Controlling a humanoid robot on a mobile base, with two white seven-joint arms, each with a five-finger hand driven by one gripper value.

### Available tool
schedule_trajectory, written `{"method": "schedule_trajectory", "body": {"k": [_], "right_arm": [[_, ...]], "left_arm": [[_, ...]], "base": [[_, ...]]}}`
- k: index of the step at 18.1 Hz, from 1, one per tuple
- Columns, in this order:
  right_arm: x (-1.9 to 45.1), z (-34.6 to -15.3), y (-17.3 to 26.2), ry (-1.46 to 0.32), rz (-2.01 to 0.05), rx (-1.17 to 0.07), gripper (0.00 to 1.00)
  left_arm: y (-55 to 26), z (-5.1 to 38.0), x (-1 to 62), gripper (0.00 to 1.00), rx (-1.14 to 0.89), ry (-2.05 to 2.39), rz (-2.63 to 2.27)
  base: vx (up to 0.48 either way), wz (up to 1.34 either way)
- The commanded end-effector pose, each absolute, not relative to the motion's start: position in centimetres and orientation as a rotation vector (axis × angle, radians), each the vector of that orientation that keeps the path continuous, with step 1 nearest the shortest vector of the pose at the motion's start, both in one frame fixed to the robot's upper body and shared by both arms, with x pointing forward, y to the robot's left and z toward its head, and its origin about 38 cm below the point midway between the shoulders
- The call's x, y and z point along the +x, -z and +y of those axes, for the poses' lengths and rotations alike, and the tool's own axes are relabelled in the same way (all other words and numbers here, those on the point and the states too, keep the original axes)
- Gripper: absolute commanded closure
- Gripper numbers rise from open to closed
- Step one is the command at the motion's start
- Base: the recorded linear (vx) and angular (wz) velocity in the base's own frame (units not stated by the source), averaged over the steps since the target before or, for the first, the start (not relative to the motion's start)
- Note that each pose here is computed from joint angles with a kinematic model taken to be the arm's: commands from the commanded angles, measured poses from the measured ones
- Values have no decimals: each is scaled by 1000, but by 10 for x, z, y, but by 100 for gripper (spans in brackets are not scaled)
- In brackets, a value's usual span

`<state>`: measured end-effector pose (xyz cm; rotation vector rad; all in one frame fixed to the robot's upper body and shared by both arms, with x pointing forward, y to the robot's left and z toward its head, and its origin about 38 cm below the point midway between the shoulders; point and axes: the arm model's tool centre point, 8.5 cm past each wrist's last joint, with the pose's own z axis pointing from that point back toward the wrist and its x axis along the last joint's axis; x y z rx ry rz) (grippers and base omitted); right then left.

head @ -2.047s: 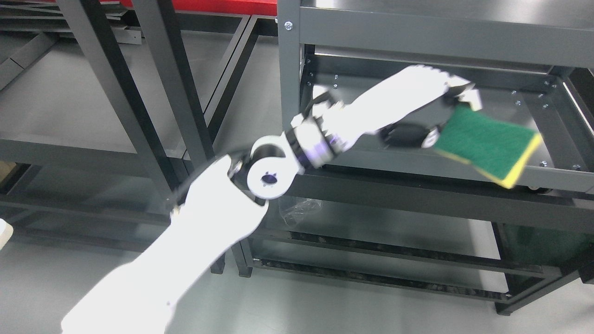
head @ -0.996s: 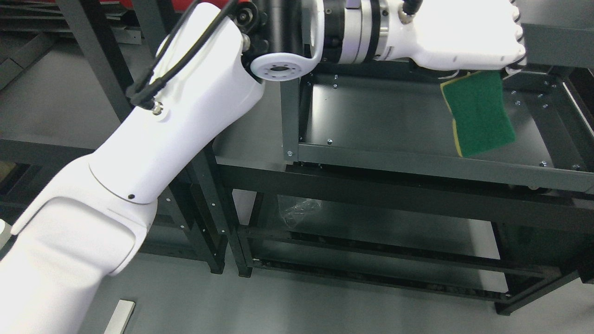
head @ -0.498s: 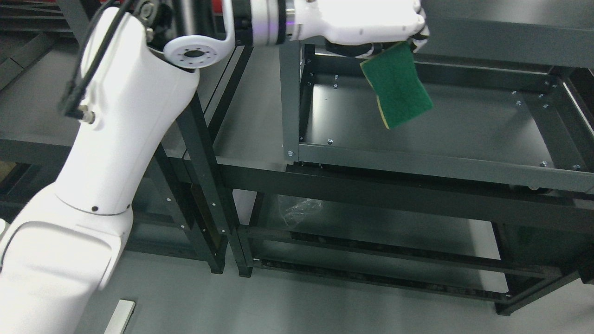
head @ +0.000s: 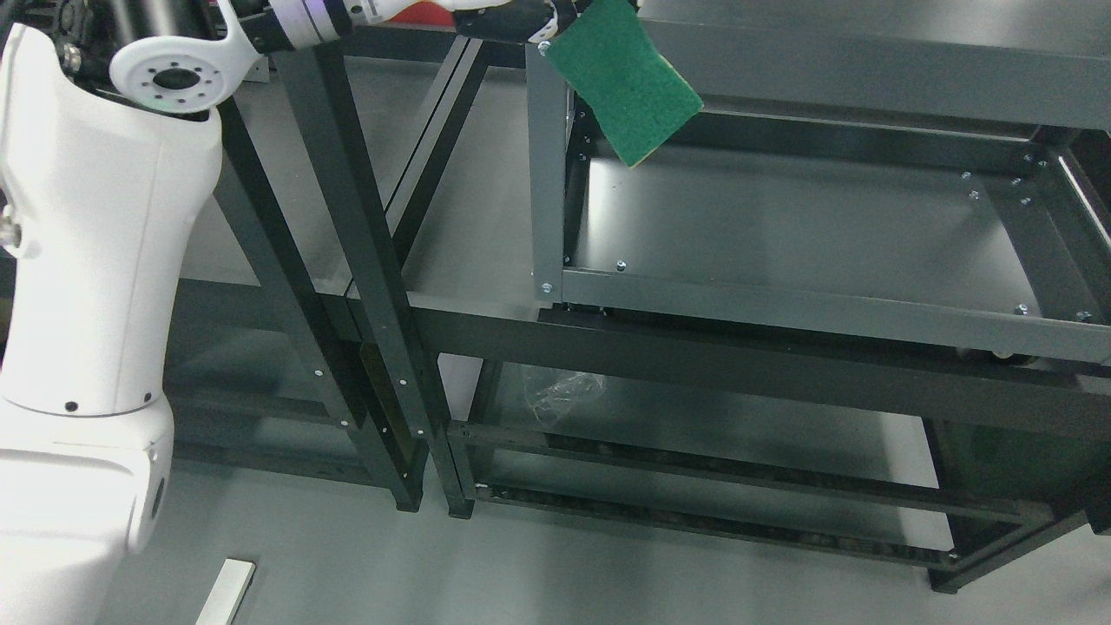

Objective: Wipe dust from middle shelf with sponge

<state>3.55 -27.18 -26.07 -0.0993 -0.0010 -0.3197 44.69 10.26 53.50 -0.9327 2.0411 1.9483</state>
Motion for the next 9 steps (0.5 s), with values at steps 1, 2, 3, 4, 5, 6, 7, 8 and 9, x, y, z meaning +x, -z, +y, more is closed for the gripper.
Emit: {"method": "schedule_trajectory", "body": {"k": [1, 2, 3, 4, 5, 6, 7, 8, 9], "right_arm": [[41, -284, 260, 319, -21, -118, 0], [41, -284, 260, 321, -21, -118, 0], [41, -284, 260, 321, -21, -118, 0], [41, -284, 260, 319, -21, -118, 0], [41, -284, 260, 319, -21, -118, 0], [41, -284, 260, 321, -21, -118, 0], [41, -284, 260, 319, -21, -118, 0], [41, -284, 260, 319, -21, -118, 0], [41, -284, 260, 321, -21, -118, 0]], "left_arm": [[-522, 35, 449, 100, -904, -1954, 2011], [-511, 10, 442, 100, -843, -1956, 1942], [-501, -10, 431, 100, -755, -1905, 1935], [-494, -25, 420, 100, -681, -1847, 1938], [-494, -34, 418, 100, -671, -1843, 1957], [-490, -44, 416, 100, -650, -1859, 1988], [-483, -54, 414, 100, -600, -1871, 2036], [-472, -66, 411, 100, -535, -1895, 2083], [-456, -79, 409, 100, -486, -1925, 2124]], "base": [[0, 0], [3, 12], [3, 12], [0, 0], [0, 0], [0, 0], [0, 0], [0, 0], [0, 0]]}}
